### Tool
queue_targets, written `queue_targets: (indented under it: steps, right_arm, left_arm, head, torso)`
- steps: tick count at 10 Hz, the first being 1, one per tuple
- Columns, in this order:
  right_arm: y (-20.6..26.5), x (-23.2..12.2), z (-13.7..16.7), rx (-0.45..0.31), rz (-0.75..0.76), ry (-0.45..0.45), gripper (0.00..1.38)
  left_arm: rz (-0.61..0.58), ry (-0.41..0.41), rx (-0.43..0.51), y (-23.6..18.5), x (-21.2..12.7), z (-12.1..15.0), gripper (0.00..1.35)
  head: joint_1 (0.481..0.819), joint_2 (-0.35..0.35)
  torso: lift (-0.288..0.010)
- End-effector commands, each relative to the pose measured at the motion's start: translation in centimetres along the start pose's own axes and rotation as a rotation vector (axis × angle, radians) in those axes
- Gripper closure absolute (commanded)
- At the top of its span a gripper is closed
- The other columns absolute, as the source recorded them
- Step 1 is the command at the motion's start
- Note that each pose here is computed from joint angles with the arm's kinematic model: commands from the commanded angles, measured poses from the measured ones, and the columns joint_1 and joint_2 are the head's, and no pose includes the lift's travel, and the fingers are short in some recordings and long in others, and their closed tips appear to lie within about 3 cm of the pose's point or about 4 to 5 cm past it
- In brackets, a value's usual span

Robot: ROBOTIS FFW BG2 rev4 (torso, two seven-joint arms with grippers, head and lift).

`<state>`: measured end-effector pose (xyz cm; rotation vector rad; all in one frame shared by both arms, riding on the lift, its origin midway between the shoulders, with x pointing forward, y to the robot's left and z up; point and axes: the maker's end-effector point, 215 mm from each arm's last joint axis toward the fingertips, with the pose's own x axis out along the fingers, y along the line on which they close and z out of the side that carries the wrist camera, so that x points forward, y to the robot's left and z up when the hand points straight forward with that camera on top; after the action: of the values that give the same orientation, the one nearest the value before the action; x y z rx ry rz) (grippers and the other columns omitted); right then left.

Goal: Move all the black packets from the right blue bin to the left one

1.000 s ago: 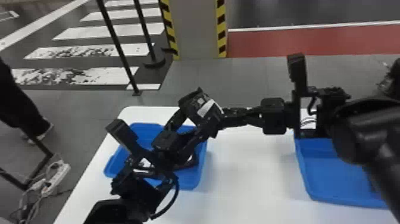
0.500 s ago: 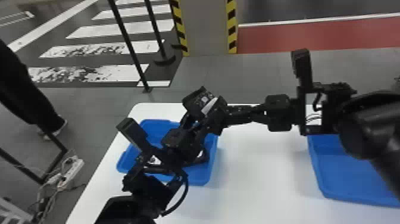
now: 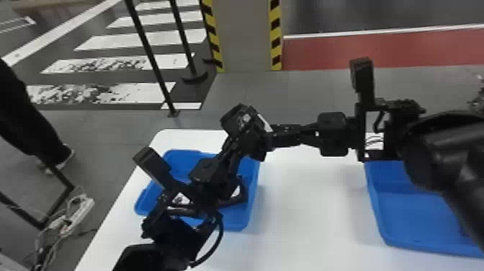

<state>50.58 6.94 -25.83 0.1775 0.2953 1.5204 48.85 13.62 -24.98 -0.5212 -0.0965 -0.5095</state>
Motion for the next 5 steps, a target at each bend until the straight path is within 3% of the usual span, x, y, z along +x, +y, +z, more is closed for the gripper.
queue_targets:
  steps: [1, 3, 4, 5]
  right_arm:
    - [-0.2, 0.0, 0.1, 0.014, 0.005, -0.041, 1.0]
    - [-1.1, -1.4, 0.4, 0.017, -0.028, -0.084, 0.15]
    - [-1.6, -3.4, 0.7, -0.018, -0.09, -0.09, 0.05]
    - [-2.2, -5.7, 0.5, -0.033, -0.173, -0.095, 0.13]
  left_arm:
    - [0.001, -0.014, 0.002, -0.1, -0.1, 0.3, 1.23]
    - [0.009, -0.043, 0.019, 0.3, -0.2, 1.4, 1.23]
    - [0.024, -0.057, 0.041, 1.0, -0.4, 2.1, 1.23]
    - [0.058, -0.055, 0.079, 2.2, -0.7, 2.3, 1.23]
  head:
    - [0.66, 0.226]
    - [0.656, 0.227]
    - [0.651, 0.224]
    - [0.643, 0.214]
  torso:
    - [-0.11]
    - [-0.11]
    - [-0.11]
    - [-0.11]
